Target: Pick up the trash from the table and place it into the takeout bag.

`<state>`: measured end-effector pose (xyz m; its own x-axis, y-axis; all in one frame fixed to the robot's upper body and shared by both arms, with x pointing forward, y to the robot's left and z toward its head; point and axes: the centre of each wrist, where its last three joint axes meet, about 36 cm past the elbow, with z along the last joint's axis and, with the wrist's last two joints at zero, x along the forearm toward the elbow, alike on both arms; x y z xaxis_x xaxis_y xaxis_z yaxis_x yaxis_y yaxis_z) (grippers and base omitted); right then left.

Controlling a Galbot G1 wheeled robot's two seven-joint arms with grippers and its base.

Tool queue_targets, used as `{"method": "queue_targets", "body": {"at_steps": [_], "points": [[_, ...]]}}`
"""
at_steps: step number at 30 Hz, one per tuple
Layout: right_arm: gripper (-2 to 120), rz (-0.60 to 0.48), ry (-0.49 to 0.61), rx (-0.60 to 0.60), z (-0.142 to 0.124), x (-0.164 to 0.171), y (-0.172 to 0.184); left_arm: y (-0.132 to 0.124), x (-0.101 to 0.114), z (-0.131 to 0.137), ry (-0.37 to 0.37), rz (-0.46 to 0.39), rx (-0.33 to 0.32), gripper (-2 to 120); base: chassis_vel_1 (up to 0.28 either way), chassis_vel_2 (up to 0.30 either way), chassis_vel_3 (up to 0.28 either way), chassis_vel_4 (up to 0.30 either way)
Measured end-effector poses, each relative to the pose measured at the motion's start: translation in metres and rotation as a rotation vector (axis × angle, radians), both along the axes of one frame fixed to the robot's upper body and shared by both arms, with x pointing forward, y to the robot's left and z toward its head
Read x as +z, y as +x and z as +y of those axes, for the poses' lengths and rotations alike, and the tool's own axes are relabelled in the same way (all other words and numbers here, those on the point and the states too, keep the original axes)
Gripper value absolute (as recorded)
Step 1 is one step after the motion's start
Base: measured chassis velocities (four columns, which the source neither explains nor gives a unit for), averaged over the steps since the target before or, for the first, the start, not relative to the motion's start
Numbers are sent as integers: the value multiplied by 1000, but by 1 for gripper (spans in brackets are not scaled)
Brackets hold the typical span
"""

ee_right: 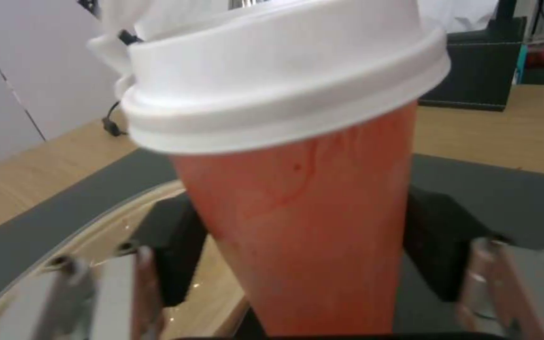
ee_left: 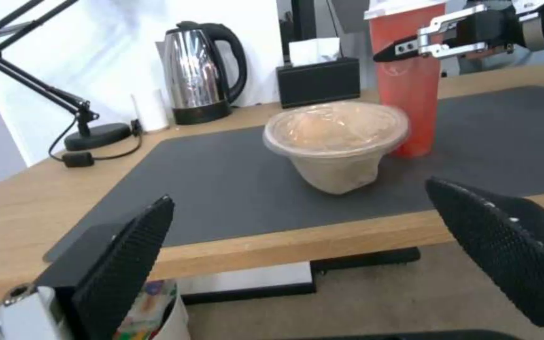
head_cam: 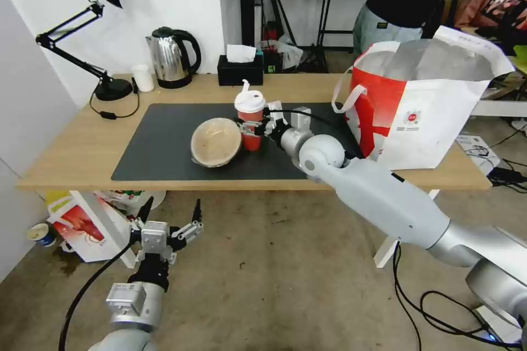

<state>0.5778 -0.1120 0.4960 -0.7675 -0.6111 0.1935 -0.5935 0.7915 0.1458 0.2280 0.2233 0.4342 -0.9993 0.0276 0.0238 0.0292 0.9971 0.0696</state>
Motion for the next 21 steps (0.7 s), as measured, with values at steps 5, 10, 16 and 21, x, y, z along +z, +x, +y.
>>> {"method": "queue_targets", "body": {"at_steps": [5,10,16,21], "points": [[50,0,0,-1,-2,-1,-1,0,0,0,0,0,0,100,0,0,0,0],[37,-1,-5,-9,-9,0,-1,0,0,0,0,0,0,100,0,0,0,0],[26,-6,-6,-18,-15,2,0,0,0,0,0,0,0,100,0,0,0,0],[14,-19,8,-25,-18,3,1,0,0,0,0,0,0,100,0,0,0,0]]}}
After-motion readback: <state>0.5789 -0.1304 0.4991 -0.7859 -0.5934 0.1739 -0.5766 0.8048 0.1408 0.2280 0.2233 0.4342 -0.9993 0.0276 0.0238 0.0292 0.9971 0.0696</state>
